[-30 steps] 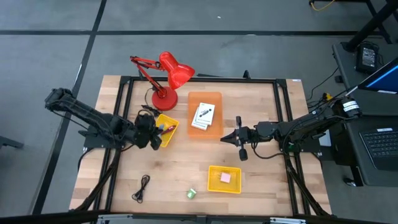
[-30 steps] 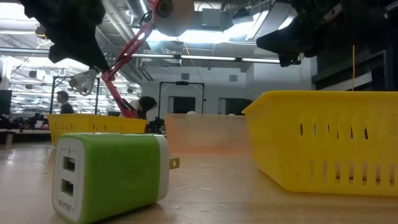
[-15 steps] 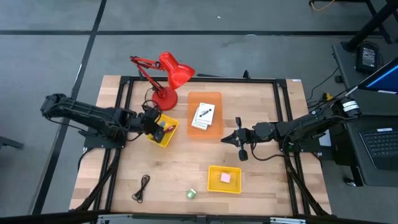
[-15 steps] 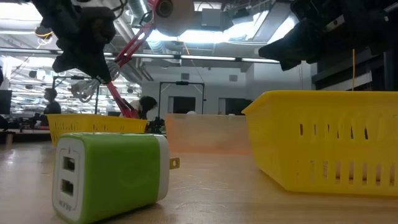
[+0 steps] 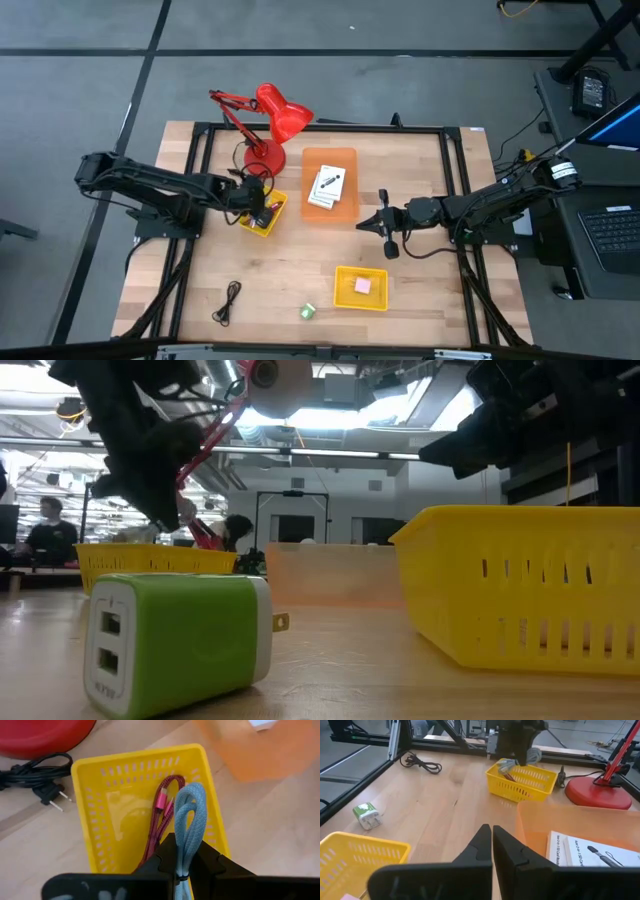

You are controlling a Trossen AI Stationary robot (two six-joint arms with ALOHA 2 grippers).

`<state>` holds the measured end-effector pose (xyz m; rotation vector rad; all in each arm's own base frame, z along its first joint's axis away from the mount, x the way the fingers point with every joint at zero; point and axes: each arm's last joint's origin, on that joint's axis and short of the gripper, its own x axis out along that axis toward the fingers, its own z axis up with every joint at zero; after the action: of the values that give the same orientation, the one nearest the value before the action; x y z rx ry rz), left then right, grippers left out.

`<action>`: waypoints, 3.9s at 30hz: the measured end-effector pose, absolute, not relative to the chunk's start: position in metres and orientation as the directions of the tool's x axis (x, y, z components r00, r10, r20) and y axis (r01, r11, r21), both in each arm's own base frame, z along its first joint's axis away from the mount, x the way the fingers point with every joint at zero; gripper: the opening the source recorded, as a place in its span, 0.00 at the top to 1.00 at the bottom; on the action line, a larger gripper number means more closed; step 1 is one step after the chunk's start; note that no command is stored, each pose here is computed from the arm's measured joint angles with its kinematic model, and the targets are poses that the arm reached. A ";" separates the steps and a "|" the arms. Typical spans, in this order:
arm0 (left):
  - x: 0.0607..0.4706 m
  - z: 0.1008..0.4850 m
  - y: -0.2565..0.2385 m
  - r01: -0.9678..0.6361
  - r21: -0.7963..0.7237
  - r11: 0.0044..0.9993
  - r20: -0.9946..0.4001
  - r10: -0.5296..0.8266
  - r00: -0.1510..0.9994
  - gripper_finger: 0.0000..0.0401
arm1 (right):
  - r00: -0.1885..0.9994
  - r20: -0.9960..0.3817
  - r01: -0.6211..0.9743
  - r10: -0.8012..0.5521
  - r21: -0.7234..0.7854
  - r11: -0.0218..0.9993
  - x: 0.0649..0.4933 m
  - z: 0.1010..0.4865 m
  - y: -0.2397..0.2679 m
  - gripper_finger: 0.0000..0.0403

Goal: Pick and place items into bin
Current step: Put the blue charger cable into the left yellow bin, then put the black charger cable into the left yellow bin

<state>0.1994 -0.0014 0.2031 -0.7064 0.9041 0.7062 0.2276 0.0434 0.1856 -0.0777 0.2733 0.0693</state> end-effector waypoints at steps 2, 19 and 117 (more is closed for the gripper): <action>0.203 0.199 0.000 -0.792 -0.230 0.566 -0.877 0.233 0.421 0.95 | 0.960 -0.273 -0.078 0.057 -0.067 0.995 0.228 0.185 0.043 1.00; 0.211 0.192 0.011 -0.787 -0.225 0.574 -0.882 0.223 0.415 0.89 | 0.942 -0.335 -0.044 0.016 -0.077 0.996 0.239 0.165 0.036 1.00; 0.186 0.244 -0.206 -0.344 -0.382 0.858 -0.857 -0.190 0.479 0.99 | 0.985 -0.174 -0.010 0.014 0.024 1.000 0.243 0.180 0.034 1.00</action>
<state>0.1863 -0.2059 0.2439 -0.5596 1.0827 0.1006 0.2435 0.0344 0.1803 0.0233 0.1748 0.0120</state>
